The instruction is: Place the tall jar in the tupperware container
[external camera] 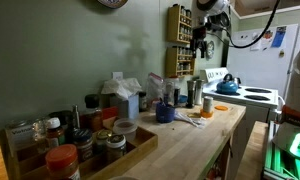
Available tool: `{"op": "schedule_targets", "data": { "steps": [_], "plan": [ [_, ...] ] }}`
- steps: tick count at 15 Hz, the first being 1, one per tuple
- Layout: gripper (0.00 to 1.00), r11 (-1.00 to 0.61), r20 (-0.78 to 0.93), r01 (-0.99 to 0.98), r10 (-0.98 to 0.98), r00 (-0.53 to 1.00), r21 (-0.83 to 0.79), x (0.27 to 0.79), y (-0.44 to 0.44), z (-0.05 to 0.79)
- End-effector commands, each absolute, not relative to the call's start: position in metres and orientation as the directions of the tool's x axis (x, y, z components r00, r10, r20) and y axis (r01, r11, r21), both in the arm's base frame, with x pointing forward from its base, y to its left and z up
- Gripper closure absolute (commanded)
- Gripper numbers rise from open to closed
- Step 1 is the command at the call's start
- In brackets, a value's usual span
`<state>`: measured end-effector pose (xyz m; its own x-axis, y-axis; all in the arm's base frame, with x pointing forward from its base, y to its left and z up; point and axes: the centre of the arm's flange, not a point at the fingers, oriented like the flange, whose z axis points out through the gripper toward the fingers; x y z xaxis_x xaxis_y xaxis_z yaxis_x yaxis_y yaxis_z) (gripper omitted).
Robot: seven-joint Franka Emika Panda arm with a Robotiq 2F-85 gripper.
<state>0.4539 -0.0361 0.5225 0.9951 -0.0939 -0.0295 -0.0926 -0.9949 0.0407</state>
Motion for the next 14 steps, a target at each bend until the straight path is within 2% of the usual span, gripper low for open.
{"op": "schedule_targets", "data": {
  "steps": [1, 3, 4, 9, 14],
  "plan": [
    [0.00, -0.997, 0.058, -0.055, -0.052, 0.997, 0.051, 0.489, 0.026, 0.505],
    [0.00, -1.000, 0.067, -0.022, -0.022, 0.998, 0.005, 0.505, 0.041, 0.498],
    [0.00, -0.999, 0.072, -0.033, -0.029, 0.997, 0.042, 0.485, 0.035, 0.506],
    [0.00, -0.999, 0.063, -0.024, -0.023, 0.998, 0.025, 0.500, 0.042, 0.496],
    [0.00, -0.994, 0.165, -0.109, -0.112, 0.980, -0.031, 0.519, 0.064, 0.467]
  ]
}}
